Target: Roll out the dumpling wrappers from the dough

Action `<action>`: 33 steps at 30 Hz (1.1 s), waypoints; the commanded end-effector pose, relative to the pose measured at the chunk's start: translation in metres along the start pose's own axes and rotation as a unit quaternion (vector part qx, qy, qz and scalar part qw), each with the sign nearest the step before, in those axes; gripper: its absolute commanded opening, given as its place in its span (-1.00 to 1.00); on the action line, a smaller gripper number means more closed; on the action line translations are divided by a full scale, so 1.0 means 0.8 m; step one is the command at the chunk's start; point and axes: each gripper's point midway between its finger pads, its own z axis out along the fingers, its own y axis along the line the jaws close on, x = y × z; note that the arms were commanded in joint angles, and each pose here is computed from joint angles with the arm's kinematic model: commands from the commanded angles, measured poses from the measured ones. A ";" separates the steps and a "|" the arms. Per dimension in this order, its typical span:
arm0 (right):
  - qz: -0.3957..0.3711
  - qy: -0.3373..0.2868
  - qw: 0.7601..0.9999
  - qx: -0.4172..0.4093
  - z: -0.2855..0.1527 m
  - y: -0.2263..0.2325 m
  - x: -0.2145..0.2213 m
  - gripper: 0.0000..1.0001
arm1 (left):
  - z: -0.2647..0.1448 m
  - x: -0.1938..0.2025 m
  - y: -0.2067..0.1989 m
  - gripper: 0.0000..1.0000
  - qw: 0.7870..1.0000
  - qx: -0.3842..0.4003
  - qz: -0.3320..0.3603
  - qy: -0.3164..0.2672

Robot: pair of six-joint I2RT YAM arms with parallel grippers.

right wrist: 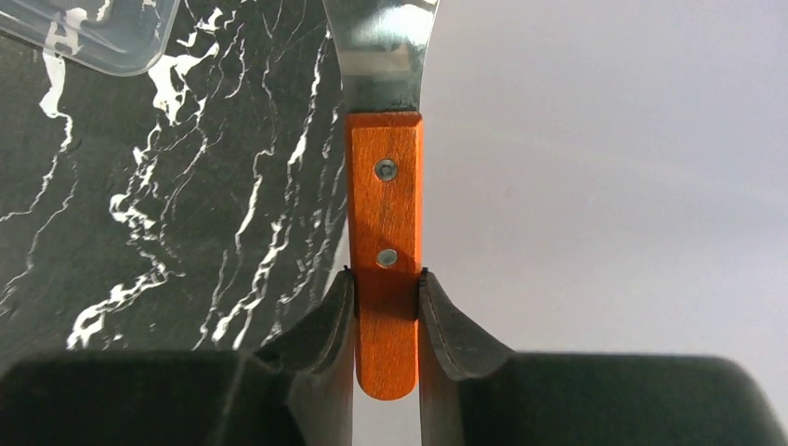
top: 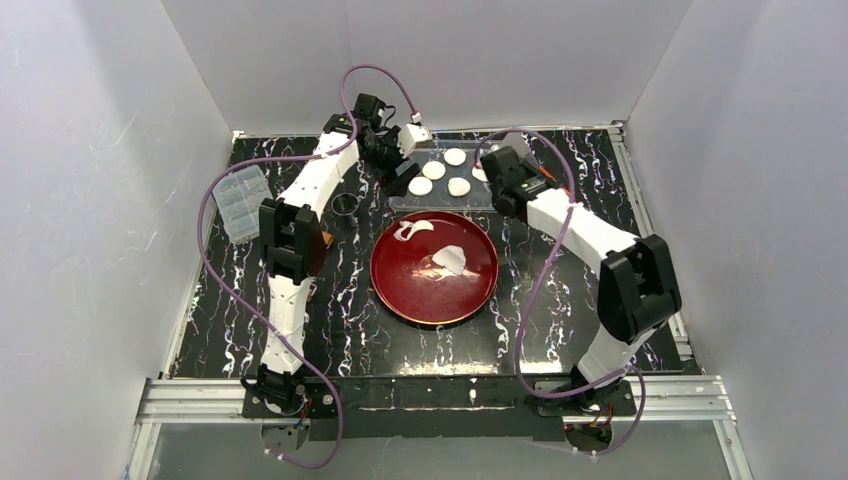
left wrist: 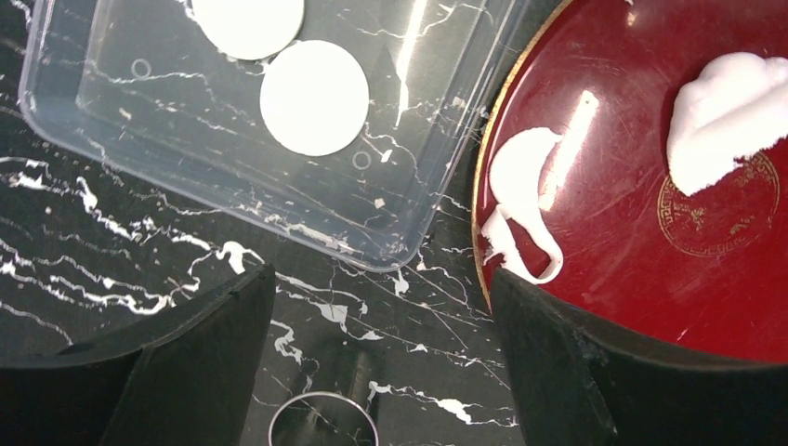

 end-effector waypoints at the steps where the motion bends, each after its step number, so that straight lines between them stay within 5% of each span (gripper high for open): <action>1: 0.152 0.040 0.983 -0.091 -0.022 0.007 0.044 -0.97 | -0.065 -0.042 0.009 0.69 0.997 -0.069 -0.031 -0.030; 5: 0.231 0.071 0.955 -0.171 -0.026 0.042 0.062 -0.97 | -0.075 -0.038 0.013 0.70 0.989 -0.105 -0.105 -0.026; 9: 0.331 0.100 0.902 -0.258 -0.036 0.085 0.069 -0.97 | -0.092 -0.032 0.013 0.70 0.974 -0.143 -0.173 -0.021; 14: 0.403 0.060 0.850 -0.333 -0.071 0.120 0.066 -0.97 | -0.121 -0.027 0.007 0.72 0.953 -0.184 -0.241 -0.026; 18: 0.422 0.074 0.833 -0.350 -0.093 0.150 0.098 -0.97 | -0.134 -0.020 -0.004 0.75 0.940 -0.195 -0.280 -0.020; 24: 0.463 0.183 0.800 -0.335 -0.104 0.195 0.140 -0.97 | -0.134 0.001 -0.020 0.75 0.924 -0.204 -0.324 -0.009; 33: 0.481 0.265 0.767 -0.333 -0.104 0.235 0.152 -0.97 | -0.142 0.007 -0.032 0.75 0.927 -0.217 -0.307 0.004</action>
